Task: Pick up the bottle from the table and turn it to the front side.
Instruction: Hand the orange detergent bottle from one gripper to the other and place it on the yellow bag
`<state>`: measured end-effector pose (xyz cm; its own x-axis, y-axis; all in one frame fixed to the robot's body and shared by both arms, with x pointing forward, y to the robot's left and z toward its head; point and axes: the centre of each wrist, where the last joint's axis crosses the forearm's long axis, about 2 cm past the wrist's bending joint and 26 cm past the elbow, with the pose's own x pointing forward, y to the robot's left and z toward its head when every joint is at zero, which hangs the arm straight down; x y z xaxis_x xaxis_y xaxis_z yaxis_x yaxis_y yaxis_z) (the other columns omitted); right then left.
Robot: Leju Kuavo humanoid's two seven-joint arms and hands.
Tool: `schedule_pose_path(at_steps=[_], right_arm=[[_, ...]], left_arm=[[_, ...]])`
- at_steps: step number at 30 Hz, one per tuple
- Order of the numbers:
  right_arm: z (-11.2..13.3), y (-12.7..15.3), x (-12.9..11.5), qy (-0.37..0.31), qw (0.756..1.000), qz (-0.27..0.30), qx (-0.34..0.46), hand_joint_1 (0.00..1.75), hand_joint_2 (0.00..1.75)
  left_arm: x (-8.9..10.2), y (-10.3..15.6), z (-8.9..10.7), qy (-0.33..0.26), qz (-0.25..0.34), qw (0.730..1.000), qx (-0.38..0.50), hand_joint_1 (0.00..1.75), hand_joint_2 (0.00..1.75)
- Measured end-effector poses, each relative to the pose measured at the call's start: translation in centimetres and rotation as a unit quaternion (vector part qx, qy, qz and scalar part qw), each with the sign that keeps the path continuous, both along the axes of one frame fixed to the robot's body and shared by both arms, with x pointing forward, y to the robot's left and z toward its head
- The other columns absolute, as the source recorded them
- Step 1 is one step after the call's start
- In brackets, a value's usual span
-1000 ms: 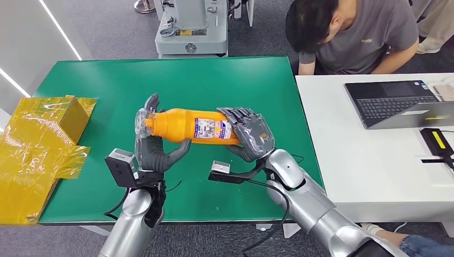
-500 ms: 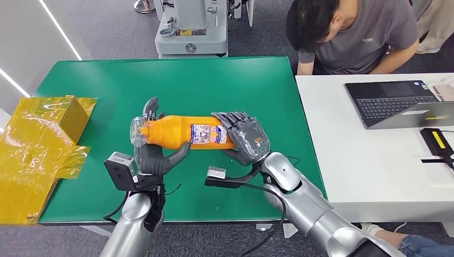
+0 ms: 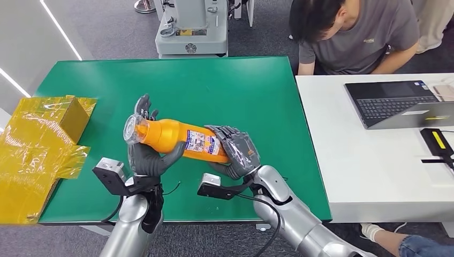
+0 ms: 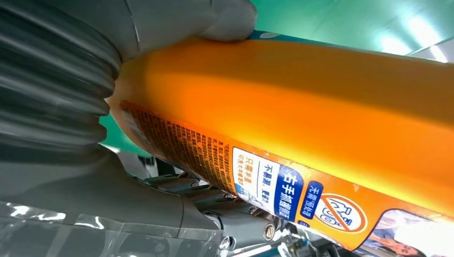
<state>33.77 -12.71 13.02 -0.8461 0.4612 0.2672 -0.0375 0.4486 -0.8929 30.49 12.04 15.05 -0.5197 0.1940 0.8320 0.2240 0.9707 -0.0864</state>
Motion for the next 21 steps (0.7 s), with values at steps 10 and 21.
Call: schedule_pose_path(at_steps=[10,21], right_arm=[[-0.8,0.8,-1.0,0.015,0.999,-0.012,0.025,1.75,1.75],[-1.2,0.7,-1.3,0.016,0.999,-0.027,0.031,1.75,1.75]], left_arm=[[-0.1,-0.6,0.7,-0.004,-0.003,1.0,-0.028,1.75,1.75],[-0.1,-1.0,0.9,-0.001,-0.018,0.999,-0.027,1.75,1.75]])
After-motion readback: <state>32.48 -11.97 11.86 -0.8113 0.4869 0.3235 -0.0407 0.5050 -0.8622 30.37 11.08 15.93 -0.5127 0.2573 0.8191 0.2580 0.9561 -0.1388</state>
